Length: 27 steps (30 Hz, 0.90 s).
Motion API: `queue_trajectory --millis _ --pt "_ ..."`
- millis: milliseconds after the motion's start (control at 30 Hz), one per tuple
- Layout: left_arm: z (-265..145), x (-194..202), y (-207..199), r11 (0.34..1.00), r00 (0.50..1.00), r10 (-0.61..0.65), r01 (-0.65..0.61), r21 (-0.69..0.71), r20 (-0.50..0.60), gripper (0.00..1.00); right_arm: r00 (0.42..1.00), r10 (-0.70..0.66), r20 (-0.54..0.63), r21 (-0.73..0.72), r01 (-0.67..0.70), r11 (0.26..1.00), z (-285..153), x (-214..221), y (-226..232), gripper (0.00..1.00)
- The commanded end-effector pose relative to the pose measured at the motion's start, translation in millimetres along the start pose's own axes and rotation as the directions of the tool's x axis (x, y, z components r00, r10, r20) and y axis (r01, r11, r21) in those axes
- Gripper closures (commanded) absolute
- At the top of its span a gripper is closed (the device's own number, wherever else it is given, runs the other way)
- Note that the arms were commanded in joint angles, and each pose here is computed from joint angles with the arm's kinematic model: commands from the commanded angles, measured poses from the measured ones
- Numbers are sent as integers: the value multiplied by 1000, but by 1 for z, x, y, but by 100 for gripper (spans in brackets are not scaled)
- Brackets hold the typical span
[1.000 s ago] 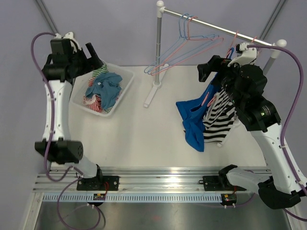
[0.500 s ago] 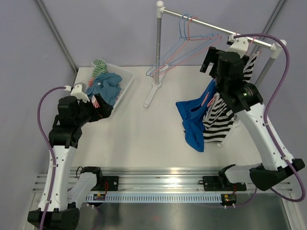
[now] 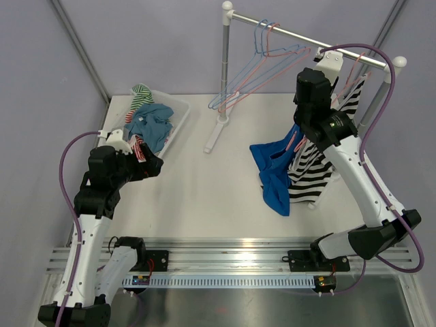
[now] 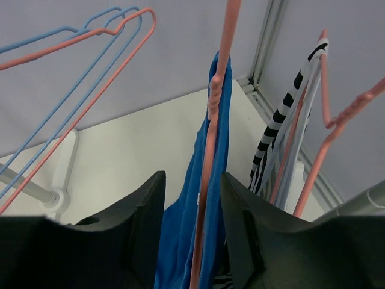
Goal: Remove the tank top from the hanger
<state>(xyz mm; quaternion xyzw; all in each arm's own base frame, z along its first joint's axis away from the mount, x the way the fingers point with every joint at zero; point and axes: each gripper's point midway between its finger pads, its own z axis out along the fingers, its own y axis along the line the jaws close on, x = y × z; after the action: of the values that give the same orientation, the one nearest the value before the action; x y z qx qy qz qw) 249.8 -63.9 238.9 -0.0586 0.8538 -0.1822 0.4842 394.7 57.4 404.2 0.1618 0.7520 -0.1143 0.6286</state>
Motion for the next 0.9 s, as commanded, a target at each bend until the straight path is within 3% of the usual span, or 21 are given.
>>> queue_trajectory --millis 0,100,233,500,667,867 --pt "-5 -22 -9 999 996 41 -43 29 83 1 998 39 55 43 -42 998 1 -13 -6 52" --pt "-5 -22 -10 999 996 42 -45 29 84 1 999 23 39 50 -25 998 4 -6 -5 53" --pt "-5 -20 -12 998 996 45 -48 37 77 1 999 26 33 47 -28 999 4 -2 -3 62" --pt "-7 -23 -11 998 995 48 -50 30 85 1 997 60 41 -24 -59 998 -3 -15 5 100" --pt "-8 -23 -10 998 994 50 -52 22 92 1 993 105 58 -83 -100 992 -14 -40 12 100" --pt "-5 -22 -9 999 995 47 -49 19 84 1 978 196 75 -251 -172 953 -39 -68 33 100"
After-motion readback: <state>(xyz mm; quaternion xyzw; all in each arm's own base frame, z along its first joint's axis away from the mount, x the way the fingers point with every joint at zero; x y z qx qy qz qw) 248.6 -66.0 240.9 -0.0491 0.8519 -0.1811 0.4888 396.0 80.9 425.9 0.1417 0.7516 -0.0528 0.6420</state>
